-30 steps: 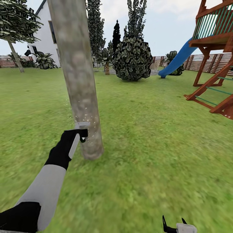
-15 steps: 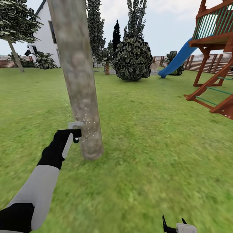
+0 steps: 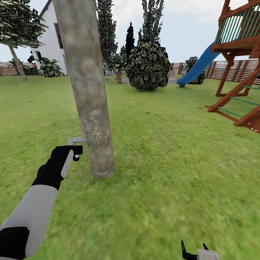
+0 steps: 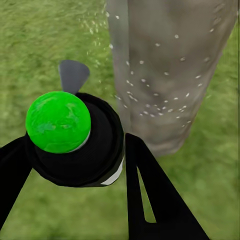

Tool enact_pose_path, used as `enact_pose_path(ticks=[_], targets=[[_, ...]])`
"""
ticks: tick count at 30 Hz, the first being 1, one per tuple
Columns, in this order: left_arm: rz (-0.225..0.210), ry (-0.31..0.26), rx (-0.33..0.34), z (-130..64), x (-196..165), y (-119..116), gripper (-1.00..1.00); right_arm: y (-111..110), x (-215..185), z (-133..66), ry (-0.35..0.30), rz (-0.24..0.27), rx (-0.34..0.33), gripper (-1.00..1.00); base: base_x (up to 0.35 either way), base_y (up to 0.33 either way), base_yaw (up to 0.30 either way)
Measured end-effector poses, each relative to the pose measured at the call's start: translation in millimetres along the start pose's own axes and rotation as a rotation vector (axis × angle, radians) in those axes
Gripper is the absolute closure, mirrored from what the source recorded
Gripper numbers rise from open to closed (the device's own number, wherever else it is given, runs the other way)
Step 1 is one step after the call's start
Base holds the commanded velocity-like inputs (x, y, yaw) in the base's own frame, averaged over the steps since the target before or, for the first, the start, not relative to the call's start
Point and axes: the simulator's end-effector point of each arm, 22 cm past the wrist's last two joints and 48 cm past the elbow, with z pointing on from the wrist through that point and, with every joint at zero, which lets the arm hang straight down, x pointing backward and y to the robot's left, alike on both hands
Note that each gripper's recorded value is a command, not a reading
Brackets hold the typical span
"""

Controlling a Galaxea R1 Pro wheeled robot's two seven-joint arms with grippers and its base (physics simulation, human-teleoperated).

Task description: In the garden, pick up the pesticide atomizer on the floor and spray pesticide onto both trees until each tree trunk is fully covered.

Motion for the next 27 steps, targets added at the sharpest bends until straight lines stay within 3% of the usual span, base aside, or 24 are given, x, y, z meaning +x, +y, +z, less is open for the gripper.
enact_pose_path(ticks=[5, 7, 10, 12, 16, 18, 20, 27], targets=[[0.008, -0.001, 0.011, 0.6, 4.8, -4.6, 1.00, -0.1, 0.2, -0.1, 0.000, 0.000, 0.000, -1.00, 0.000, 0.000, 0.000], [0.018, 0.055, 0.011, 5.7, 52.0, -7.8, 1.00, 0.2, 0.0, 0.1, 0.000, 0.000, 0.000, -1.00, 0.000, 0.000, 0.000], [0.013, 0.017, -0.008, 9.5, 73.8, -1.0, 1.00, 0.2, -0.1, 0.1, 0.000, 0.000, 0.000, -1.00, 0.000, 0.000, 0.000], [0.010, 0.039, -0.009, 11.6, 111.3, -1.4, 1.00, 0.1, -0.1, 0.1, 0.000, 0.000, 0.000, -1.00, 0.000, 0.000, 0.000], [0.000, 0.100, 0.025, 11.2, 163.0, -25.5, 1.00, 0.5, 0.0, 0.0, 0.000, 0.000, -0.002, -1.00, 0.022, -0.033, 0.000], [-0.018, 0.063, 0.025, 20.7, 180.6, -29.1, 1.00, 0.6, -0.1, 0.1, 0.000, 0.000, -0.003, -1.00, 0.125, -0.196, 0.000], [-0.021, 0.064, 0.021, 26.0, 197.5, -28.8, 1.00, 0.5, -0.1, 0.1, 0.000, 0.000, -0.002, -1.00, 0.172, -0.224, 0.000], [-0.015, 0.088, 0.014, 29.2, 217.3, -26.7, 1.00, 0.4, -0.2, 0.1, -0.001, 0.000, -0.001, -1.00, 0.181, -0.224, 0.000]])
